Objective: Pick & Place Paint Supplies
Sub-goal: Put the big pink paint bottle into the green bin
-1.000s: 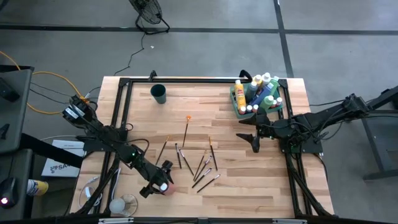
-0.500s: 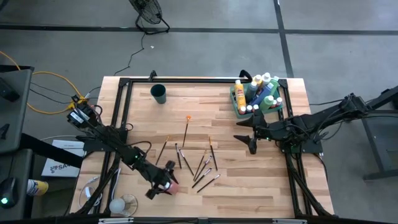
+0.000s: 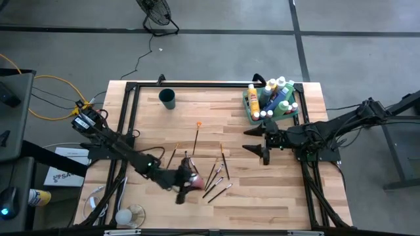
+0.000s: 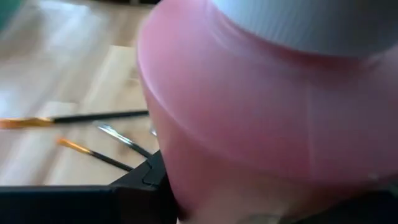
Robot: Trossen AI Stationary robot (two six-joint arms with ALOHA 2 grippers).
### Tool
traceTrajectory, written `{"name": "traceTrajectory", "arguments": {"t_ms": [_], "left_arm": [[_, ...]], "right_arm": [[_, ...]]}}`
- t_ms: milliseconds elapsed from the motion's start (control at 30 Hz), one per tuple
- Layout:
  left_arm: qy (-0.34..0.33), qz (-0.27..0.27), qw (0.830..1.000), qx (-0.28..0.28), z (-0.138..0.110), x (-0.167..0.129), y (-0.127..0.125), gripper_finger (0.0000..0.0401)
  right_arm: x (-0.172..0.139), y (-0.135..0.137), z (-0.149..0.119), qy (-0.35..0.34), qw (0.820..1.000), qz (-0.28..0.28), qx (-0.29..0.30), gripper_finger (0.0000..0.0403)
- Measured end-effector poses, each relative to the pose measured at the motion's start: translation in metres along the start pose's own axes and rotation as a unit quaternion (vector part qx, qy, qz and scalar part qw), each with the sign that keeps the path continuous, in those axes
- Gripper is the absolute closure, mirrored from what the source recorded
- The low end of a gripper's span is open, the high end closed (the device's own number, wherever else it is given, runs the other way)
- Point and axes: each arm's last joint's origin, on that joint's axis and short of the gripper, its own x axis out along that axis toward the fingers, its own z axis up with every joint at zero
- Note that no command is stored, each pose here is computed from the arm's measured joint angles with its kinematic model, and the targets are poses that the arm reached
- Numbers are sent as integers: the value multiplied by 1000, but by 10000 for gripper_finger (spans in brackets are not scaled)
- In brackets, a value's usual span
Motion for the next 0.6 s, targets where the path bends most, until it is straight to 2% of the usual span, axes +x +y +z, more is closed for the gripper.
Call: {"name": "traceTrajectory", "arguments": {"t_ms": [167, 233, 333, 433, 600], "left_arm": [[69, 21, 997, 32, 45, 15, 10, 231], [105, 27, 993, 55, 61, 16, 15, 230], [139, 49, 987, 59, 82, 15, 24, 231], [148, 72, 985, 52, 102, 14, 35, 231], [109, 92, 989, 26, 134, 14, 49, 231]], "right_arm": [[14, 15, 16, 10, 999, 30, -32, 117], [21, 22, 23, 9, 998, 36, -54, 117], [31, 31, 33, 7, 995, 39, -91, 117], [42, 38, 35, 35, 991, 47, -120, 117], [57, 50, 25, 83, 984, 68, -140, 117]]}}
